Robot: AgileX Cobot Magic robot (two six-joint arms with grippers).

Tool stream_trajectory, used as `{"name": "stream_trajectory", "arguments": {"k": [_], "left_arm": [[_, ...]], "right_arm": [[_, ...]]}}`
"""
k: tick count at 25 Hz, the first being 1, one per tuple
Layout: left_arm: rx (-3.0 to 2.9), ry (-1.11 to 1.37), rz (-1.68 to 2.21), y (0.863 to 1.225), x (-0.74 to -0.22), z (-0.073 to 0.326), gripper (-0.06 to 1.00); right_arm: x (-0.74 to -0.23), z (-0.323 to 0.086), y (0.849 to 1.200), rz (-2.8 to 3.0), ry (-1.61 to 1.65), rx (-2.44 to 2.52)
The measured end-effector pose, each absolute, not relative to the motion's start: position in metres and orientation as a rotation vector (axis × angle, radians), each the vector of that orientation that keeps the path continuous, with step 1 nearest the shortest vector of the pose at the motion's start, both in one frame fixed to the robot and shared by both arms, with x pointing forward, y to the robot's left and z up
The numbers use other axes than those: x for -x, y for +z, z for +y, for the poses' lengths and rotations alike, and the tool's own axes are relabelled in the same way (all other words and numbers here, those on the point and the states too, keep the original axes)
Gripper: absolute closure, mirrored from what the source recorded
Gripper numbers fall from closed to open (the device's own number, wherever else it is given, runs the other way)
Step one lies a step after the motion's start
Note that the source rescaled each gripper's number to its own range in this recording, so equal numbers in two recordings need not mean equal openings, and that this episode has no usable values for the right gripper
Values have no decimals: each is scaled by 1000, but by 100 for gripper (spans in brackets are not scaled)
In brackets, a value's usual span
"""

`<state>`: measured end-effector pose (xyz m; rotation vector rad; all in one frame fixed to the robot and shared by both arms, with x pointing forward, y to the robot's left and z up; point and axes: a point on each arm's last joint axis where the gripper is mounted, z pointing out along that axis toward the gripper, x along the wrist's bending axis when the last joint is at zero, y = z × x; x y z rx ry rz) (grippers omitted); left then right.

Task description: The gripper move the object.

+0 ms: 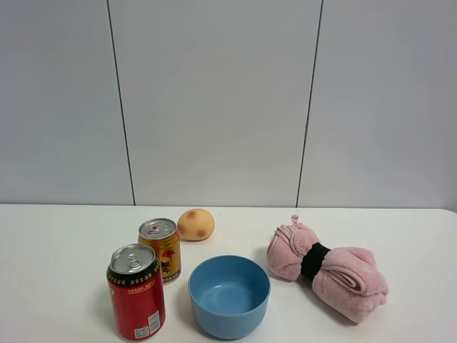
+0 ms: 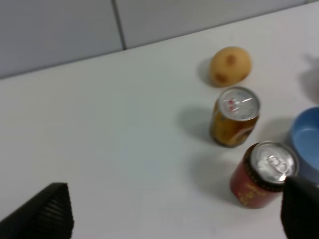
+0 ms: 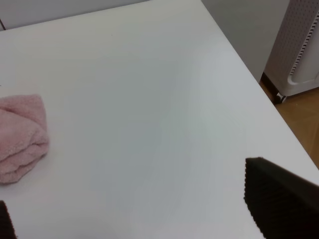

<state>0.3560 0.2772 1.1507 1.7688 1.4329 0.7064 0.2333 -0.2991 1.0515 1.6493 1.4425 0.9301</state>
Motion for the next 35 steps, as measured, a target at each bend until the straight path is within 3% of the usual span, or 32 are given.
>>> {"name": "stream_trajectory", "arguments": {"k": [9, 17, 35], "left_arm": [[-1639, 680, 1588, 1115, -304, 287, 41], [-1476, 792, 1475, 1084, -264, 281, 41], [-1474, 844, 1632, 1057, -225, 288, 41]], "right_arm": [[-233, -299, 1052, 1442, 930, -1649], [-233, -299, 1052, 1442, 930, -1649], [-233, -299, 1052, 1442, 930, -1649]]}}
